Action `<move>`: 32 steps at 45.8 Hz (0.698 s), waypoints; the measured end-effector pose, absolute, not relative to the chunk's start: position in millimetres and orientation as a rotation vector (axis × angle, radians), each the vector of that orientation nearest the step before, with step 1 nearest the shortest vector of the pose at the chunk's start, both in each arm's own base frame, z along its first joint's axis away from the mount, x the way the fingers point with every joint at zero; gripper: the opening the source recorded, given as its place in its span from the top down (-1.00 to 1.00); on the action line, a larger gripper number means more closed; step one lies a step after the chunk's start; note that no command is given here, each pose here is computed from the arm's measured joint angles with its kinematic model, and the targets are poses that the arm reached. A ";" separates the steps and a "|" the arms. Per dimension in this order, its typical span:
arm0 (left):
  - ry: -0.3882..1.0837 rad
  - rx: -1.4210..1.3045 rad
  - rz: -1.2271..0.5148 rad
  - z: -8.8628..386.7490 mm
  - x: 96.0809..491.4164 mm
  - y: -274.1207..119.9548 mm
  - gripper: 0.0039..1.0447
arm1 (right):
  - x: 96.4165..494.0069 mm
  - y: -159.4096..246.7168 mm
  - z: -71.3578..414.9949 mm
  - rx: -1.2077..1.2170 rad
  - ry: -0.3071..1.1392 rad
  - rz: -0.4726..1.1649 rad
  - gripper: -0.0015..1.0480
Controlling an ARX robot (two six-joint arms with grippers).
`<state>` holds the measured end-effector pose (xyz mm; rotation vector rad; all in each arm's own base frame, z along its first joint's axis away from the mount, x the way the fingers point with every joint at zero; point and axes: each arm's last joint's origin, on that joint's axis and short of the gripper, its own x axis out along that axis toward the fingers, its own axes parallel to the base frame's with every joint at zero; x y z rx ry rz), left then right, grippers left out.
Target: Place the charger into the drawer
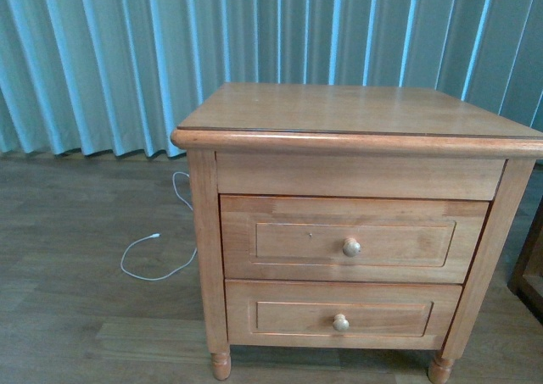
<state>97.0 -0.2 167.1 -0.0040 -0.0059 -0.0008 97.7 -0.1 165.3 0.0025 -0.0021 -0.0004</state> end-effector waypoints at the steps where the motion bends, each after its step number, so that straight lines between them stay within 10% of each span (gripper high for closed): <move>1: -0.006 -0.004 0.000 167.1 97.0 -0.2 -0.89 | 97.7 -0.1 165.3 0.002 -0.002 0.000 0.97; 18: -0.006 -0.004 -0.001 167.1 97.0 -0.2 -0.89 | 97.6 -0.1 165.3 0.002 -0.003 0.000 0.97; 32: -0.006 -0.004 -0.001 167.1 97.0 -0.2 -0.89 | 97.6 -0.1 165.3 0.001 -0.003 0.000 -0.20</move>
